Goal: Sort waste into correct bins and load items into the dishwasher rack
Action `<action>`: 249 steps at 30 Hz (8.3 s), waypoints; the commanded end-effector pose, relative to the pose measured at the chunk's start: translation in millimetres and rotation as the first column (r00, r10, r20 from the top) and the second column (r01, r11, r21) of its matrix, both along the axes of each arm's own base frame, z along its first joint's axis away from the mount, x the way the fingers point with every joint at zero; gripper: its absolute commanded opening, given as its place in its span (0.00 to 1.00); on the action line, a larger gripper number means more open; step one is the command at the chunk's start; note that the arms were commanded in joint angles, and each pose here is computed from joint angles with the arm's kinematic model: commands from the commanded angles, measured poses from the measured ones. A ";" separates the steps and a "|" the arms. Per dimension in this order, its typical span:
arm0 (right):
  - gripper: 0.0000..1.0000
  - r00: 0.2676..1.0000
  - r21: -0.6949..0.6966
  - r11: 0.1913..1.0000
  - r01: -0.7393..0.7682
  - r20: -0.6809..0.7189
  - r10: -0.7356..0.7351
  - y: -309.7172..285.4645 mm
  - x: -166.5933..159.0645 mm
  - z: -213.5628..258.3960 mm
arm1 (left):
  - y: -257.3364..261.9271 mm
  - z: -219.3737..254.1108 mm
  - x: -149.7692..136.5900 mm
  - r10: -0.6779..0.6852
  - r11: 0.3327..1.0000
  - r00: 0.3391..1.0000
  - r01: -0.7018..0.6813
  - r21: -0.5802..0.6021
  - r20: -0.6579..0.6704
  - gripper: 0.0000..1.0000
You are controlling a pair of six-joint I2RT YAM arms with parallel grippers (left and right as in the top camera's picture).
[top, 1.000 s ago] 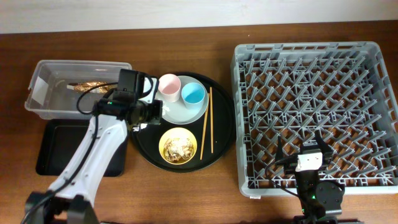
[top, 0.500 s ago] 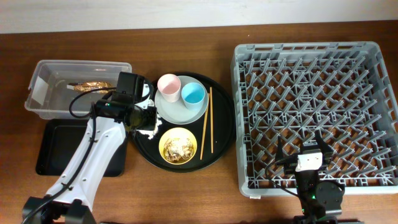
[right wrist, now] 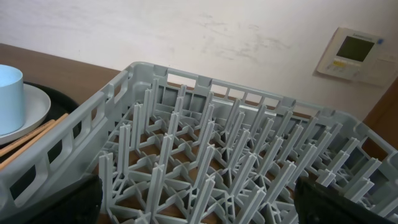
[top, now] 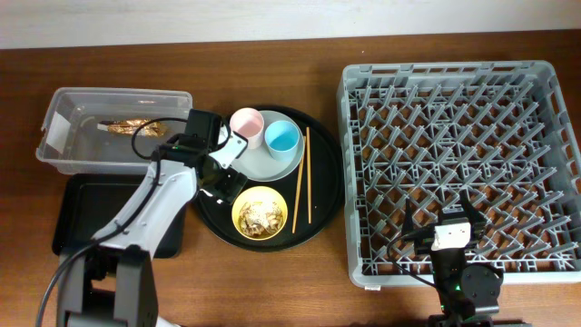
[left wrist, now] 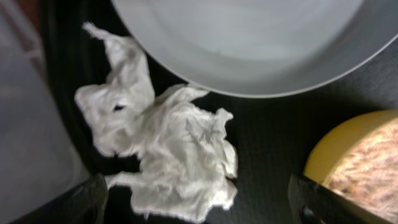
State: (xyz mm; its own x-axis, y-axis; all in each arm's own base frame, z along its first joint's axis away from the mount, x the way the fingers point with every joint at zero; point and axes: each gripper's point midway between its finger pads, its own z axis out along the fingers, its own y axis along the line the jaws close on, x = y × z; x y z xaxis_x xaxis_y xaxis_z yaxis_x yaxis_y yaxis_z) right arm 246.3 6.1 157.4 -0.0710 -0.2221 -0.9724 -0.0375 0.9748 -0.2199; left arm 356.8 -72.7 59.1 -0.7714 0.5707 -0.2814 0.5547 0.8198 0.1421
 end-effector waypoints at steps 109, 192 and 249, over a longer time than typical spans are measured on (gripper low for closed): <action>0.98 1.000 -0.007 1.000 -0.008 -0.006 0.008 1.7 -0.2 -3.0 | 303.8 34.0 8.4 0.991 -0.072 -0.055 -0.987 -0.141 -0.126 0.33; 0.98 1.000 -0.007 1.000 -0.008 -0.006 0.008 1.7 -0.2 -3.0 | -174.7 256.1 -132.7 -0.154 0.892 0.955 0.025 -0.451 -0.252 0.99; 0.98 1.000 -0.007 1.000 -0.008 -0.006 0.008 1.7 -0.2 -3.0 | -148.2 14.0 -103.0 0.414 0.908 0.907 -0.417 -0.035 -0.076 0.22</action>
